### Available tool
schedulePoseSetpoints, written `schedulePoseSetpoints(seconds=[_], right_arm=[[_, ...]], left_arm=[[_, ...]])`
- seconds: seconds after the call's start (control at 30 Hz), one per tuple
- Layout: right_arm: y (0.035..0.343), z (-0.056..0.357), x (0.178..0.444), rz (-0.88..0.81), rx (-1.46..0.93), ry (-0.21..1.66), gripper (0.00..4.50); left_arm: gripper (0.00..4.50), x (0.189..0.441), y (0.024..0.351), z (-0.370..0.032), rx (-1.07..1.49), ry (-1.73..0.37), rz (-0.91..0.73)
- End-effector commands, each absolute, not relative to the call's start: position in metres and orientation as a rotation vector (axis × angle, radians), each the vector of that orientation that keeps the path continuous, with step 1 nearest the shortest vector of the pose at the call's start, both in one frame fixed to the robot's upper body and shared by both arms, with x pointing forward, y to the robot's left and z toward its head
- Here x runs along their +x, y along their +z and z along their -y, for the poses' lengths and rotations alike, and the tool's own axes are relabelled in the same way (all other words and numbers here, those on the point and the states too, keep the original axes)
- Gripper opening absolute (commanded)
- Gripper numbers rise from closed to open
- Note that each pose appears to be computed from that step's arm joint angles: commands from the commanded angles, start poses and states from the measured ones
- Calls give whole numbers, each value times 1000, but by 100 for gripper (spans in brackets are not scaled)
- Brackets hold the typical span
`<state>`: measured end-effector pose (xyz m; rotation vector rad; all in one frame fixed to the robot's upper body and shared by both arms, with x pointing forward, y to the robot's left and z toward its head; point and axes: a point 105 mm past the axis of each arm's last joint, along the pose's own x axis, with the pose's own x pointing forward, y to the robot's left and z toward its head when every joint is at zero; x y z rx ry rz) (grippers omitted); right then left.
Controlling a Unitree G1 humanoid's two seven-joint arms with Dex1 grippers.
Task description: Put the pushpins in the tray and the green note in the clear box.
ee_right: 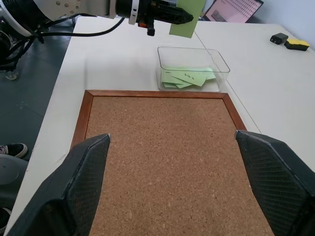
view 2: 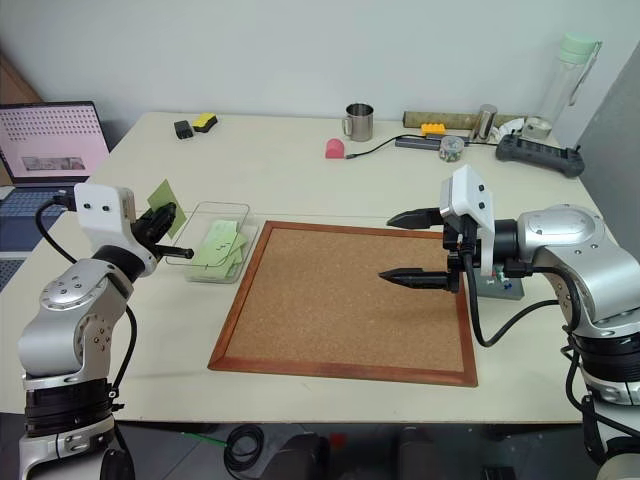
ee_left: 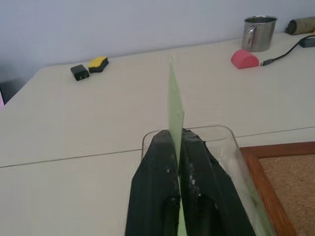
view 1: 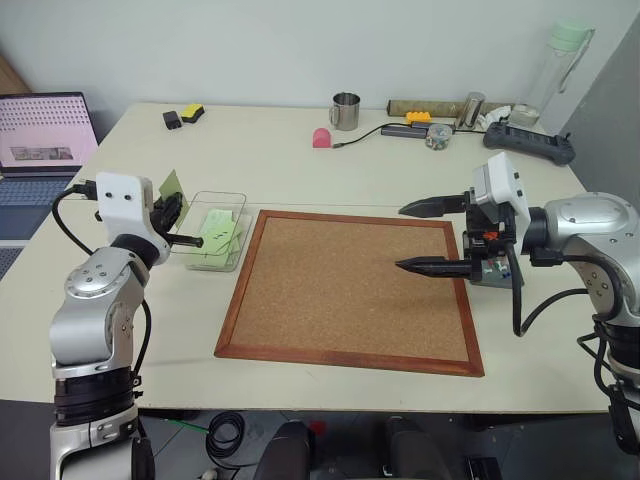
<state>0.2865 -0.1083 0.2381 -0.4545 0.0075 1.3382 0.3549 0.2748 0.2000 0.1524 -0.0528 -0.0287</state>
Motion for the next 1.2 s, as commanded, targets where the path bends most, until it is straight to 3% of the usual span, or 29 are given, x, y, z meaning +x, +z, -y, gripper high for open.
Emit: schedulePoseSetpoints(seconds=[0.03,0.37,0.5,0.73,0.93,1.2], right_arm=[[247,107,280,23,-480,1357,425],[243,113,285,1,-489,1314,425],[237,124,289,-19,-500,1261,425],[227,167,297,-78,-537,1079,425],[220,235,301,-199,-567,869,425],[220,268,301,-248,-585,799,425]], left_arm=[[107,355,214,-269,162,-61,101],[297,349,215,-264,191,-127,90],[393,343,214,-265,251,-176,49],[393,309,210,-292,458,-295,-112],[393,270,205,-342,563,-319,-265],[393,255,206,-362,540,-335,-294]])
